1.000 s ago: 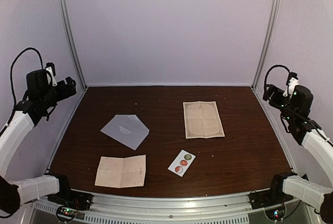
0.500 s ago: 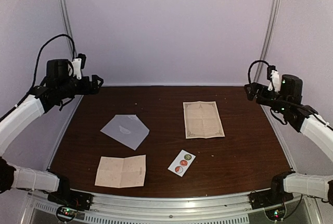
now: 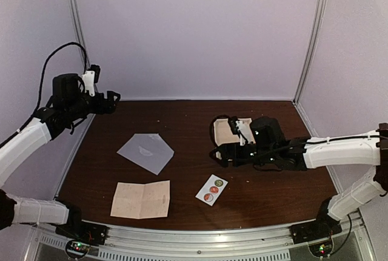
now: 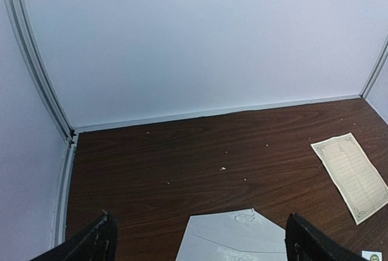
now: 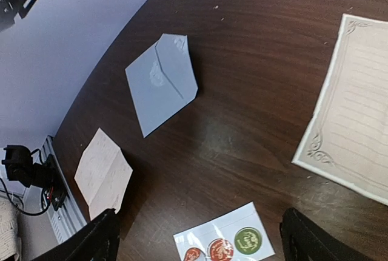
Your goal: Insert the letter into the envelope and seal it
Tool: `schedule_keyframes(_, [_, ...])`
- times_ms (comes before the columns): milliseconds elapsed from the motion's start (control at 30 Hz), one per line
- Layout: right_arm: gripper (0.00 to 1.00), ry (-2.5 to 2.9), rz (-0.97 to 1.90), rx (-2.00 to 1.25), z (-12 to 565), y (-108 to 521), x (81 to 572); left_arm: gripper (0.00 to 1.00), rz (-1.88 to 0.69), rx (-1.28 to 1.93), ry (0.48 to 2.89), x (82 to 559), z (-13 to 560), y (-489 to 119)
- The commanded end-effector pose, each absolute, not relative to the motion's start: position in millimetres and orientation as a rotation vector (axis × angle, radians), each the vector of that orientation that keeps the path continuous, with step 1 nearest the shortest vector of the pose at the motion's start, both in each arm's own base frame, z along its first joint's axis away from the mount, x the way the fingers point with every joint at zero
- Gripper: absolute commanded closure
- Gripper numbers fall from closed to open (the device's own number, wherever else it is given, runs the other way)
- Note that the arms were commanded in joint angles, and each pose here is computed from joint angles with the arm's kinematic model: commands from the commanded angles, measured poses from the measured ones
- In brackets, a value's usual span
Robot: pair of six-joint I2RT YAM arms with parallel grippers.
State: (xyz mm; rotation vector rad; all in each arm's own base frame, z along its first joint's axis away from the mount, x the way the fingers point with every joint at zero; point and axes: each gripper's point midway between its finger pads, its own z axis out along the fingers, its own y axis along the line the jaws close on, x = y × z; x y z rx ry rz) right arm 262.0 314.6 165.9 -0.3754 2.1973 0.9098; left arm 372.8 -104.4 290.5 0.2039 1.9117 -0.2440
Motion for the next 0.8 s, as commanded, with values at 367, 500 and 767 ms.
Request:
schedule_keyframes(367, [0.14,2.295,1.042,-0.618,98.5,472.6,214.4,0.02,-0.028,0.089,1.728,357.1,343.5,-61.4])
schedule_keyframes(500, [0.14,2.326,1.040,-0.666,84.5,483.6,212.3,0.02,-0.027,0.084,1.723,356.2,344.7,-60.5])
schedule_keyframes(767, [0.14,2.367,1.020,-0.725,63.3,493.8,209.7,0.02,-0.037,0.090,1.736,358.8,340.4,-63.0])
